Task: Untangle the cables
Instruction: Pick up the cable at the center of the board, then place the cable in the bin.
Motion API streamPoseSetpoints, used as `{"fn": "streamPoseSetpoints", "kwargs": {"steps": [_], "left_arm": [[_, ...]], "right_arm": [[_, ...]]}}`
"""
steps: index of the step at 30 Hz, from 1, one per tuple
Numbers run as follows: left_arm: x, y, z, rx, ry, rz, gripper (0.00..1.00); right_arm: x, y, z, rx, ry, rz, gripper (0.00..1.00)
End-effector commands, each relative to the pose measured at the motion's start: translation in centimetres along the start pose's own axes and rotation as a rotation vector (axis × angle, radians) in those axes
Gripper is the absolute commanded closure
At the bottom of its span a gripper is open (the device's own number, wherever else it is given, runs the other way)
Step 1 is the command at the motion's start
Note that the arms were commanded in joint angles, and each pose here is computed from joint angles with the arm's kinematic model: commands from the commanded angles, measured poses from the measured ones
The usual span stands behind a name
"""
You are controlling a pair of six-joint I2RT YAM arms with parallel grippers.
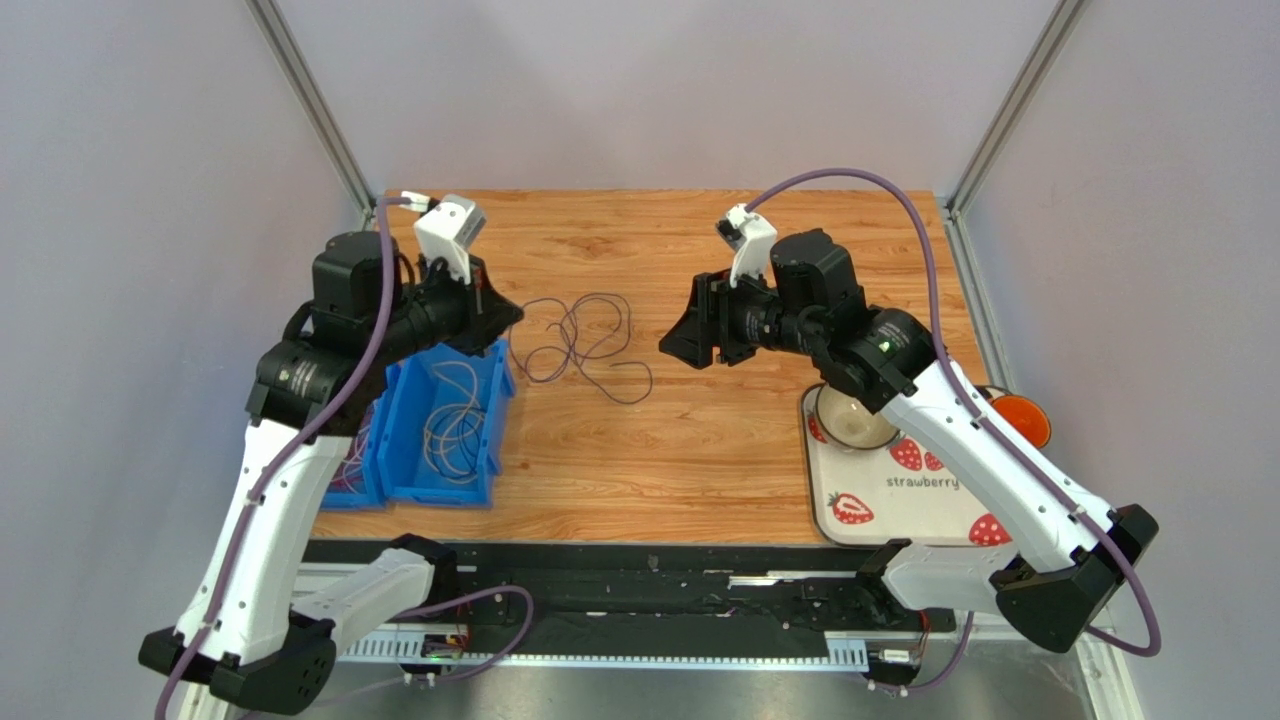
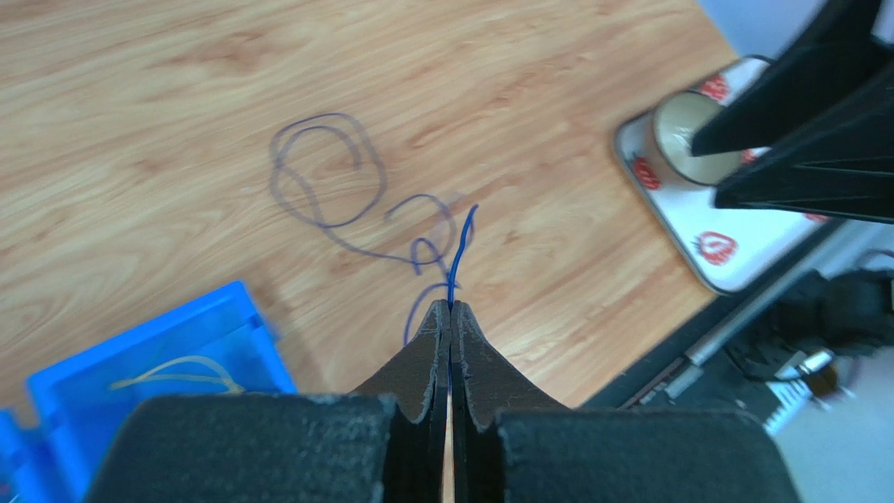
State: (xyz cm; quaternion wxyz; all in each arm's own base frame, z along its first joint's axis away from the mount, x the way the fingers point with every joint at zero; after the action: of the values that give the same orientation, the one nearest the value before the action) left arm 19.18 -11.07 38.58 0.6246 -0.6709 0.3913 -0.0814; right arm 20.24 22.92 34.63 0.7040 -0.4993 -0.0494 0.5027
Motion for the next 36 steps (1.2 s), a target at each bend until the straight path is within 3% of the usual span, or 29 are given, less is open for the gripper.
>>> {"fn": "streamPoseSetpoints", "kwargs": {"steps": [1, 17, 32, 33, 34, 36], "left_arm": [[-3.3, 0.3, 1.6, 0.019, -0.267, -0.024, 1.00], [-6.8, 4.0, 6.0, -0.023, -0.774, -0.004, 1.00], [-6.1, 6.0, 8.5, -0.086, -0.885, 0.048, 1.00], [-5.8, 6.2, 8.7, -0.087, -0.882, 0.064, 0.97], [-5.7, 6.3, 8.7, -0.092, -0.887, 0.075, 0.70], [-5.3, 6.5, 8.9, -0.109, -0.894, 0.108, 0.40]], "right_arm": [[-1.2, -0.8, 0.3, -0.019, 0.014, -0.058, 0.46], [-0.5, 0.3, -0.2, 0.012, 0.016, -0.017, 0.47], [0.1, 1.0, -0.6, 0.019, 0.022, 0.009, 0.48], [0.1, 1.0, -0.6, 0.019, 0.023, 0.010, 0.48], [0.2, 1.0, -0.7, 0.020, 0.023, 0.010, 0.49], [0.3, 1.2, -0.7, 0.022, 0.024, 0.016, 0.49]]}}
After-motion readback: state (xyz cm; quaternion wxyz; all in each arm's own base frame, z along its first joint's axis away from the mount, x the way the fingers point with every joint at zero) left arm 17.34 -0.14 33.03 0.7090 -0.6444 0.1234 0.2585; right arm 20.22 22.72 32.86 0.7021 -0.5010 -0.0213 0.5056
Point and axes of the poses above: each gripper's point midway between its finger pads, its own x axis out along the fingers, its own z axis along the line the jaws close on, y = z × x, the point moved 7 cm from there along -x, back along the fingers, and after that the axes turned 2 degrees about x, right-handed, at the moved point
